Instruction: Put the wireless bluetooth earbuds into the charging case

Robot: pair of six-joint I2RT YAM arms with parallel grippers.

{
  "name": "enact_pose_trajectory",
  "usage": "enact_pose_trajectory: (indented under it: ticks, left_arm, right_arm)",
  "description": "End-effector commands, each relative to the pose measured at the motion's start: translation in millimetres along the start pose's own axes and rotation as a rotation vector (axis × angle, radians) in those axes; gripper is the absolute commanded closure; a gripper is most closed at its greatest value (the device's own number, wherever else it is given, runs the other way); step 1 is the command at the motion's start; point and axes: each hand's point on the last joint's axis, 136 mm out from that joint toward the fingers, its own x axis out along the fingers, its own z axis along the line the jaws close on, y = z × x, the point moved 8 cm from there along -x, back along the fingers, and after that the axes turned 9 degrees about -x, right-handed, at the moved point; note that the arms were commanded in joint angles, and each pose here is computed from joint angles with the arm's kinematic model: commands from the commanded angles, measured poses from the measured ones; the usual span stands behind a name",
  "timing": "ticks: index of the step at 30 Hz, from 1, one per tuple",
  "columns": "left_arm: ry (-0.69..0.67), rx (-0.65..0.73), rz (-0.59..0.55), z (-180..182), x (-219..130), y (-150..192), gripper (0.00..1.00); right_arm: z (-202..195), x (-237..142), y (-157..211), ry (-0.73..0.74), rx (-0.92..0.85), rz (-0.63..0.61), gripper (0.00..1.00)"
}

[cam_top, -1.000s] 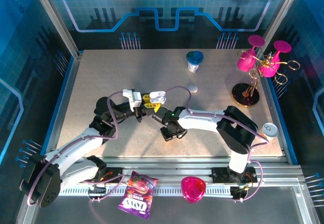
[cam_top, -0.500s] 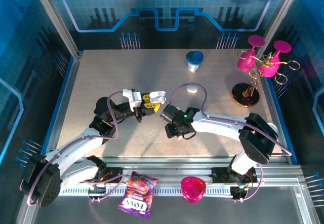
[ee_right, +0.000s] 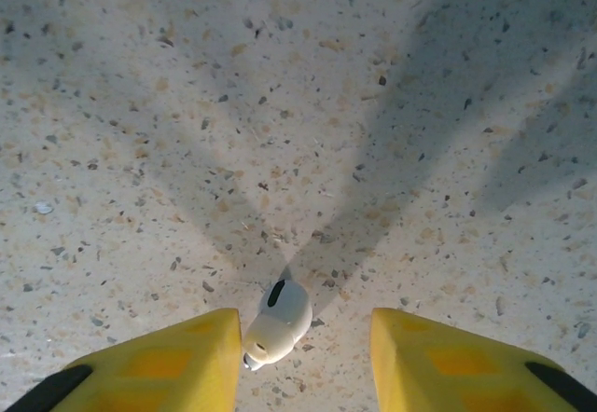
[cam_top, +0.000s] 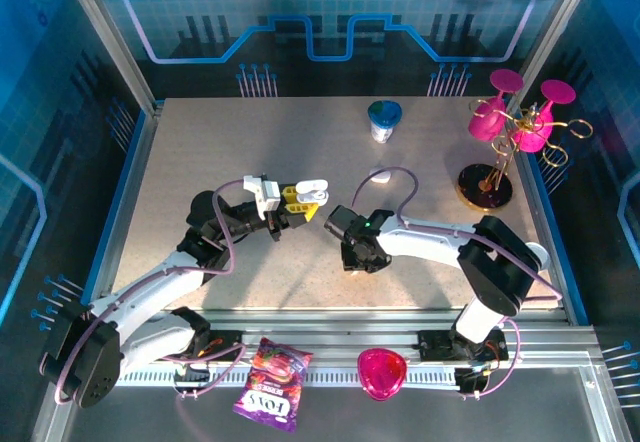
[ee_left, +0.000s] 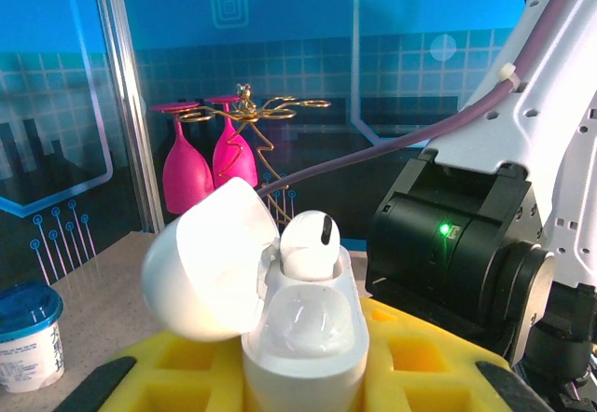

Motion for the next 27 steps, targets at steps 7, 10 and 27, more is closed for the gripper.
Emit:
enact_pose_trajectory:
  ticks: [7,10,27]
  left_arm:
    - [0.027,0.052,-0.038,-1,4,-12,0.84]
    - [0.028,0.053,-0.04,-1,4,-12,0.84]
    - [0.023,0.051,-0.041,0,4,-11,0.84]
  right_arm:
    - [2,13,2,-0.007,0.05,0.05,0.65]
    - [2,16,2,-0.001,0.046,0.061,0.68]
    - [3,-1,-11,-0.009,-0.093,-0.067,0.76]
